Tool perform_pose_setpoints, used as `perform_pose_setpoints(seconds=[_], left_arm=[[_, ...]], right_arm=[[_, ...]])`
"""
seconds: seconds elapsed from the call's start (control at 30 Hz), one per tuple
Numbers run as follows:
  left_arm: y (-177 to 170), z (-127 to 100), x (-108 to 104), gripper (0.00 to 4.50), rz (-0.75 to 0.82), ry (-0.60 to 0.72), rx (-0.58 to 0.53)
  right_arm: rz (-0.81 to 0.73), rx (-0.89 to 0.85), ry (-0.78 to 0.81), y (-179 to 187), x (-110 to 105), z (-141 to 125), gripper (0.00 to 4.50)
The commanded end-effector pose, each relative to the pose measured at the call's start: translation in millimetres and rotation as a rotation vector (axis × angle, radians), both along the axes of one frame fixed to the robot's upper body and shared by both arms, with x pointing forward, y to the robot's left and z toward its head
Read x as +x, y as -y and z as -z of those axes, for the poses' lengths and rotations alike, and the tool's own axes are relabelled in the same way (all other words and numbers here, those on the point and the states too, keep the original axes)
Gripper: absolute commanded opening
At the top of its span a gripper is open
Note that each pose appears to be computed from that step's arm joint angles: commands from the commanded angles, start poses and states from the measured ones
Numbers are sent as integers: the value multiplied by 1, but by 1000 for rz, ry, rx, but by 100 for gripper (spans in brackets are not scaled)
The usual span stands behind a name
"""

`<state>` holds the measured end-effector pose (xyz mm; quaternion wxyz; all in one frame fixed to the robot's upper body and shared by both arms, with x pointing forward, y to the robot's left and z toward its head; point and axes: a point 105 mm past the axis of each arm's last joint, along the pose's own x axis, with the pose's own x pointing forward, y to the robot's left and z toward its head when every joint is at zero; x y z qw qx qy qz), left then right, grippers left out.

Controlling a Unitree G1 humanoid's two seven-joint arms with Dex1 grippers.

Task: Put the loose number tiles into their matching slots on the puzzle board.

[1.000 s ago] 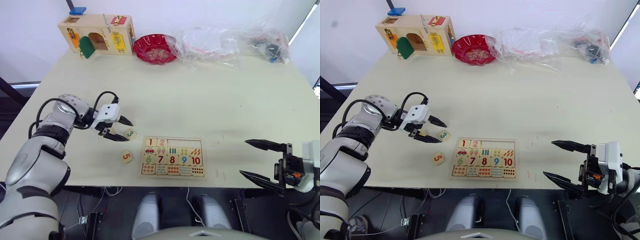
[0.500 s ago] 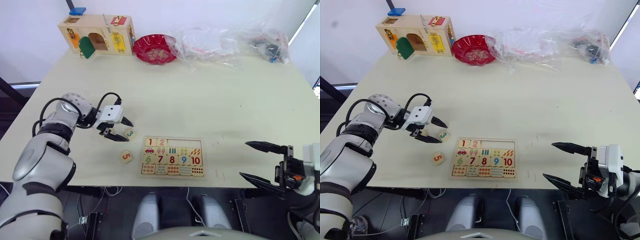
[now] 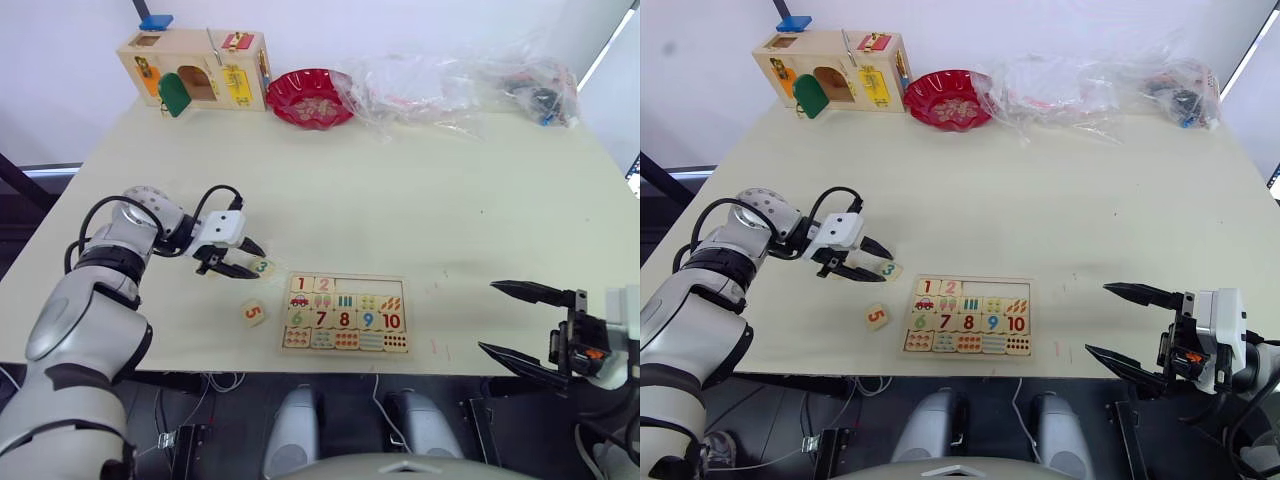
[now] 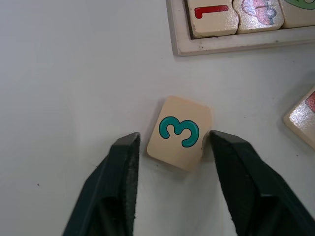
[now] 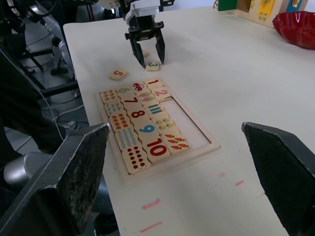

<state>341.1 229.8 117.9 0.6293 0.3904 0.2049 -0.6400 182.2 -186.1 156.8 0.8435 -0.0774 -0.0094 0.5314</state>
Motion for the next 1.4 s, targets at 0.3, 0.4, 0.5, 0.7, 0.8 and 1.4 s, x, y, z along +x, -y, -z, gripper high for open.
perform_pose_setpoints(seconds=[0.3,0.4,0.5,0.7,0.8,1.4], left_arm=[[-8,0,-5,241,-5,-17,6],[-10,0,-5,241,-12,-18,7],[-10,0,-6,241,-15,-20,6],[-11,2,-7,109,-20,-25,-5],[-13,0,-9,95,-25,-19,-18],[12,-69,-54,95,-135,-3,-224]], right_arm=[[-8,-6,47,-3,-2,-7,450],[-9,-6,48,-3,-2,-7,450],[-12,-5,47,-3,-2,-7,450],[-16,-5,48,-2,-3,-7,450],[-15,-8,49,-1,-2,-7,450],[-10,-11,82,12,3,-10,450]])
